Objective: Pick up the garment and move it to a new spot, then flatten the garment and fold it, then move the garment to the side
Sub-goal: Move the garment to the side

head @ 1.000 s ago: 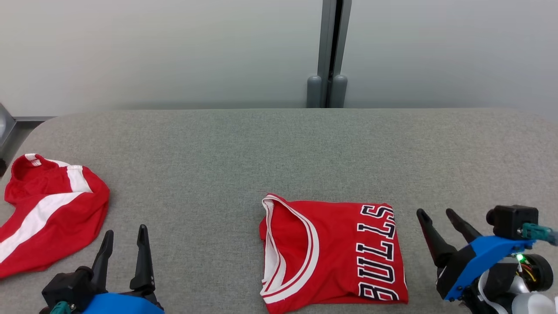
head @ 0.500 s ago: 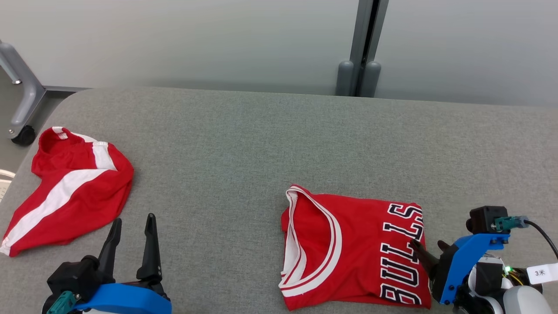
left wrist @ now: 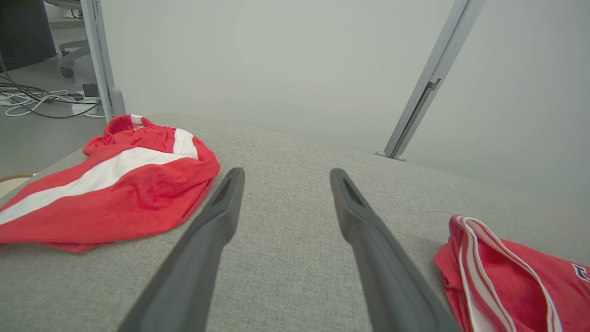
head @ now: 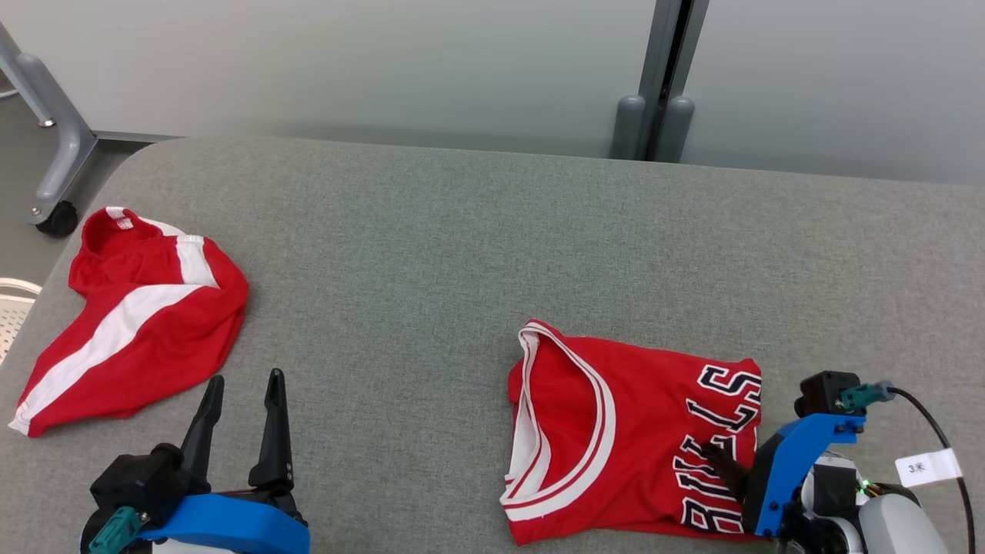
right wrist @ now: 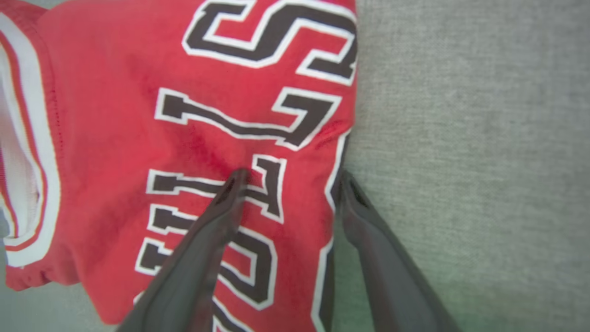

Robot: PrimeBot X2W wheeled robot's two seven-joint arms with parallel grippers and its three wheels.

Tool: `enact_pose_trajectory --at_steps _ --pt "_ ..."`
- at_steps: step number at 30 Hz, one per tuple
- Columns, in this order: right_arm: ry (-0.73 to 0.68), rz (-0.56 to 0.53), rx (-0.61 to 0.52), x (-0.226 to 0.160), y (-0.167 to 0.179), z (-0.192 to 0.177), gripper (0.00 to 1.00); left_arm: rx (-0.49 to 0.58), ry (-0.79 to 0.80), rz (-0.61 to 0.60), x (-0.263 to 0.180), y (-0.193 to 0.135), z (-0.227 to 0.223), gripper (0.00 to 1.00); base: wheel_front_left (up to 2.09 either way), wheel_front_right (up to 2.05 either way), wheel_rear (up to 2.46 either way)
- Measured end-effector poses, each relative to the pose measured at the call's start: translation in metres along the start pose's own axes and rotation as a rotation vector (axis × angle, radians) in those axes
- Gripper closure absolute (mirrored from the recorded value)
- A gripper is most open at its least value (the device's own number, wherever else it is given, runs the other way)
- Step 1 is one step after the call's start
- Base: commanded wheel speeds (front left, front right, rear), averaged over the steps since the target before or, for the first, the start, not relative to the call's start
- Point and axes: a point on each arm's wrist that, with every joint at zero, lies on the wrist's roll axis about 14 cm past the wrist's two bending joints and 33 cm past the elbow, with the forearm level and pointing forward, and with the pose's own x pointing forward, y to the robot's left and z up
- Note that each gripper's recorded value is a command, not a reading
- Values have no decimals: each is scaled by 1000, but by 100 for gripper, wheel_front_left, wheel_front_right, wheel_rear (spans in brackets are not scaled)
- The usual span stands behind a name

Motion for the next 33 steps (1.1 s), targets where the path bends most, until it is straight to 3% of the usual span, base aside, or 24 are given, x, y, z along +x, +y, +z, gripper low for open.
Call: enact_pose_trajectory --at_steps 1,2,4,11,16,24,33 --pt "8 9 -3 1 3 -1 16 0 1 -1 0 0 0 0 0 0 0" --pt "19 14 -17 3 6 -2 58 0 2 -2 0 -1 -1 0 0 0 0" --pt "30 12 -63 6 10 -2 100 0 6 -6 2 -2 -1 0 0 0 0" --pt "19 -32 -386 18 16 33 100 1 28 -27 17 -9 -9 0 0 0 0" --pt "-16 -103 -563 25 -11 86 100 6 36 -65 39 -20 -14 0 0 0 0" --pt "-143 -291 -657 29 -87 186 100 18 34 -144 82 -38 -28 0 0 0 0" --pt "-174 -557 -608 13 -196 230 100 26 71 -212 114 -54 -56 0 0 0 0"
